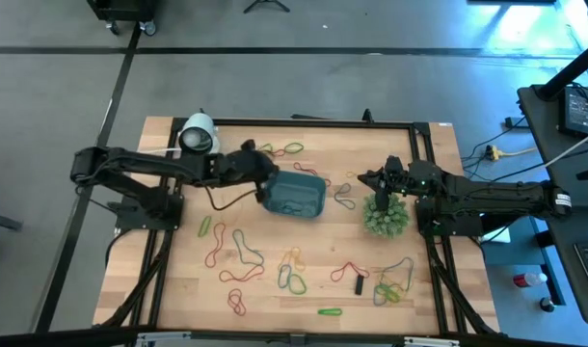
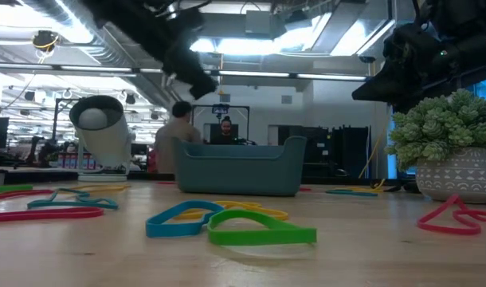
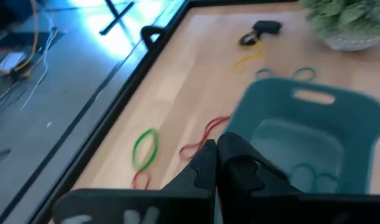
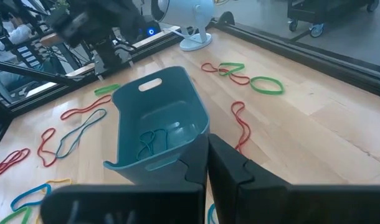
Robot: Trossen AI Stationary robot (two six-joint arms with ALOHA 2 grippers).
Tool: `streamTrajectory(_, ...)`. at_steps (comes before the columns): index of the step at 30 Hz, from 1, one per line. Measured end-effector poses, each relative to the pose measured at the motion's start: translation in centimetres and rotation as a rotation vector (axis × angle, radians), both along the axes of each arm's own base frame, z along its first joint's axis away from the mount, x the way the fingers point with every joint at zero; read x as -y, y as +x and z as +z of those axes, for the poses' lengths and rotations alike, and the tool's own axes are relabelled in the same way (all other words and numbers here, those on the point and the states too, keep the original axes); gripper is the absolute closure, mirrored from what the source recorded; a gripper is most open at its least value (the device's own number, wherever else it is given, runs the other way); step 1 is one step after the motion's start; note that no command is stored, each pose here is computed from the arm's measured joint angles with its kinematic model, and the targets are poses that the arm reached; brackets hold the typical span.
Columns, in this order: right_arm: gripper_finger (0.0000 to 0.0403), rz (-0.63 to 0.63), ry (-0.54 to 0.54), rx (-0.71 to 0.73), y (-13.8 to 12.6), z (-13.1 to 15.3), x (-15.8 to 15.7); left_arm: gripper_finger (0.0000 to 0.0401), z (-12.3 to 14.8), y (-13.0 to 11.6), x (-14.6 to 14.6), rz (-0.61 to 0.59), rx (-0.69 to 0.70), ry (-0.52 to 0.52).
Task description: Pick and place rubber bands into bin
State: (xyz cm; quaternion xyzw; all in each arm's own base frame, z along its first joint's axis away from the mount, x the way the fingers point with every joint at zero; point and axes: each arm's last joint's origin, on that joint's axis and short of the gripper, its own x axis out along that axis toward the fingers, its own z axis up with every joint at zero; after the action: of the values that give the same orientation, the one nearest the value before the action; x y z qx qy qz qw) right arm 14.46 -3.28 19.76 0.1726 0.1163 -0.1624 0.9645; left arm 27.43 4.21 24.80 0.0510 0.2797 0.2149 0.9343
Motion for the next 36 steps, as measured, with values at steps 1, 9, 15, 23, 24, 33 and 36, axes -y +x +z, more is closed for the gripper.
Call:
streamTrajectory(1,0.0388,0.0,0.0,0.0,0.0,0.0,0.0,0.0399,0.1,0.7,0.2,-0.014,-0.006,0.007)
streamTrajectory(9,0.0388,0.0,0.002,-0.007,0.0,-0.1,0.0,0.0398,-1.6,6.0,0.9,-0.109,-0.092,-0.026)
streamTrajectory(15,0.0388,0.002,0.003,-0.011,0.0,-0.1,0.0,0.0398,-3.8,8.8,1.1,-0.162,-0.162,-0.069)
streamTrajectory(23,0.0388,0.003,0.01,-0.035,-0.1,-0.3,-0.1,0.0398,-7.2,10.3,1.1,-0.188,-0.253,-0.108)
streamTrajectory(24,0.0388,0.002,0.011,-0.038,-0.1,-0.4,-0.1,0.0398,-7.7,10.3,1.1,-0.18,-0.271,-0.119)
streamTrajectory(33,0.0388,0.002,0.013,-0.044,-0.1,-0.4,-0.1,0.0388,-9.6,10.3,1.3,-0.171,-0.347,-0.189)
streamTrajectory(36,0.0388,0.002,0.013,-0.044,-0.1,-0.4,-0.1,0.0366,-9.7,10.0,1.3,-0.163,-0.37,-0.201)
